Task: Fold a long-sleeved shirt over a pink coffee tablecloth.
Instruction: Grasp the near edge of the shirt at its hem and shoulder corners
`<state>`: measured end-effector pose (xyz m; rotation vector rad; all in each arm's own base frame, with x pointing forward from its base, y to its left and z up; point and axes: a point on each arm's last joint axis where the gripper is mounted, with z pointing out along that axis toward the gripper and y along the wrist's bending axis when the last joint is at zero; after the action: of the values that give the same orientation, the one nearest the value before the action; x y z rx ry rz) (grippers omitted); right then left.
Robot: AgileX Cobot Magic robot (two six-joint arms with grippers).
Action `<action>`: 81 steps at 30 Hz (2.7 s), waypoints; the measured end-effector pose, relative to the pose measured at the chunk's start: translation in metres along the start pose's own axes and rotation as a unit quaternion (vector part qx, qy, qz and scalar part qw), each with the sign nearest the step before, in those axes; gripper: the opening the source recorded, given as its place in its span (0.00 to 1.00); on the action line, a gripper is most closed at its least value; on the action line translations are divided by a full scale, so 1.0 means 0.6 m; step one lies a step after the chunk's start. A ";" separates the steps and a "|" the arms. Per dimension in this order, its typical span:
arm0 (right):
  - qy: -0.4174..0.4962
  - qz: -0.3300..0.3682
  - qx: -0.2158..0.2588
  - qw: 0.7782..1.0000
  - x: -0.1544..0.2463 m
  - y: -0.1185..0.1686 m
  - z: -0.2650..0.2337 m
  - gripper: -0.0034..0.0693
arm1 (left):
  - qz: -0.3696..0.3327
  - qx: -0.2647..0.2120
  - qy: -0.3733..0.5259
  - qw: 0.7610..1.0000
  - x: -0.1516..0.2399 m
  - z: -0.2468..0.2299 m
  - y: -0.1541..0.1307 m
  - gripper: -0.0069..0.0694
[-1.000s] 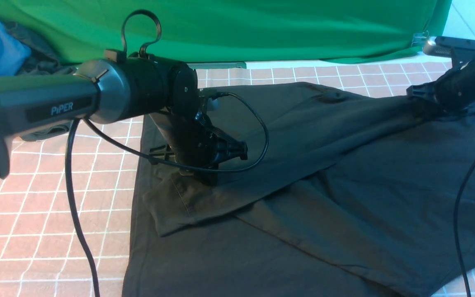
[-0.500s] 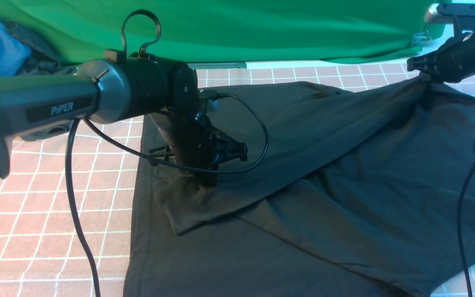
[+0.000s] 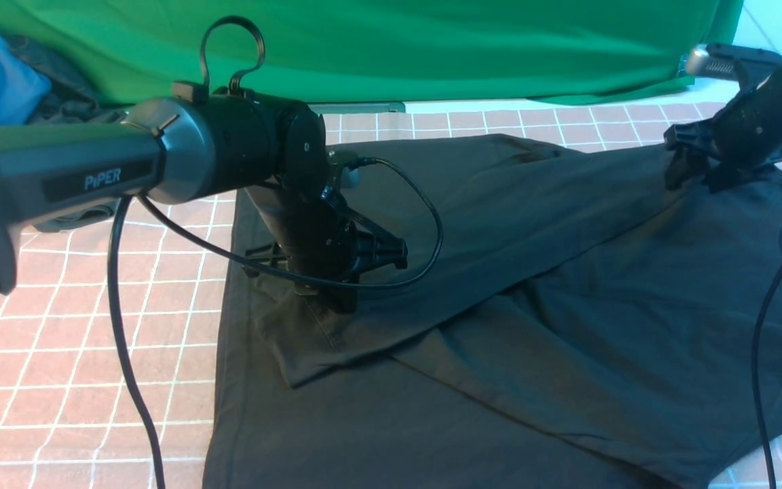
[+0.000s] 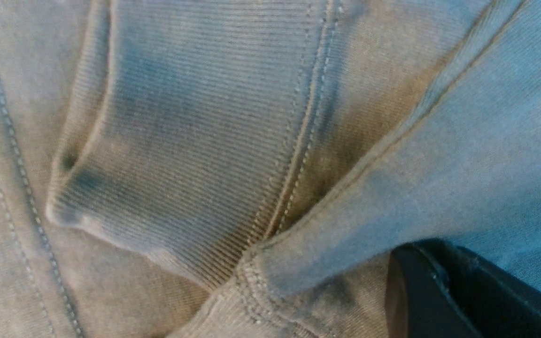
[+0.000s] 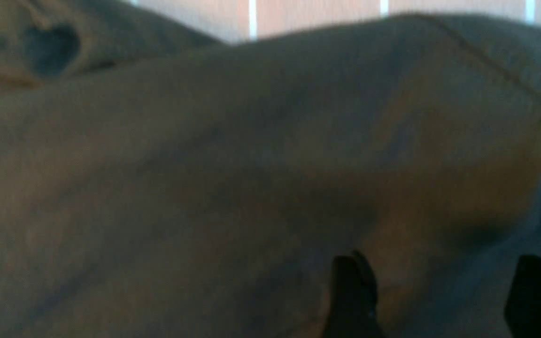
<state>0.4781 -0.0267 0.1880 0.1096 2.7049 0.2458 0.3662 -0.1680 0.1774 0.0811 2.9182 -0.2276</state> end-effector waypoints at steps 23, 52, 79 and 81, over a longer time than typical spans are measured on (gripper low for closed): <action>-0.007 0.010 0.005 1.000 0.000 -0.009 0.023 0.11 | 0.003 0.003 -0.029 1.000 0.020 -0.134 0.001 0.20; 0.068 -0.047 0.005 0.997 0.050 0.032 -0.178 0.10 | -0.105 -0.057 0.171 0.978 0.282 -0.109 0.093 0.29; -0.075 -0.084 -0.001 0.994 0.127 0.080 -0.347 0.13 | -0.069 -0.048 0.172 0.981 0.292 -0.039 0.086 0.23; -0.064 -0.087 -0.003 0.994 0.131 0.080 -0.347 0.14 | -0.065 -0.048 0.172 0.982 0.292 -0.039 0.086 0.15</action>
<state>0.3221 -0.0028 0.3523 -0.1092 2.5677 0.1876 0.1939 -0.1067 0.1546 -0.0944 3.2776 -0.1010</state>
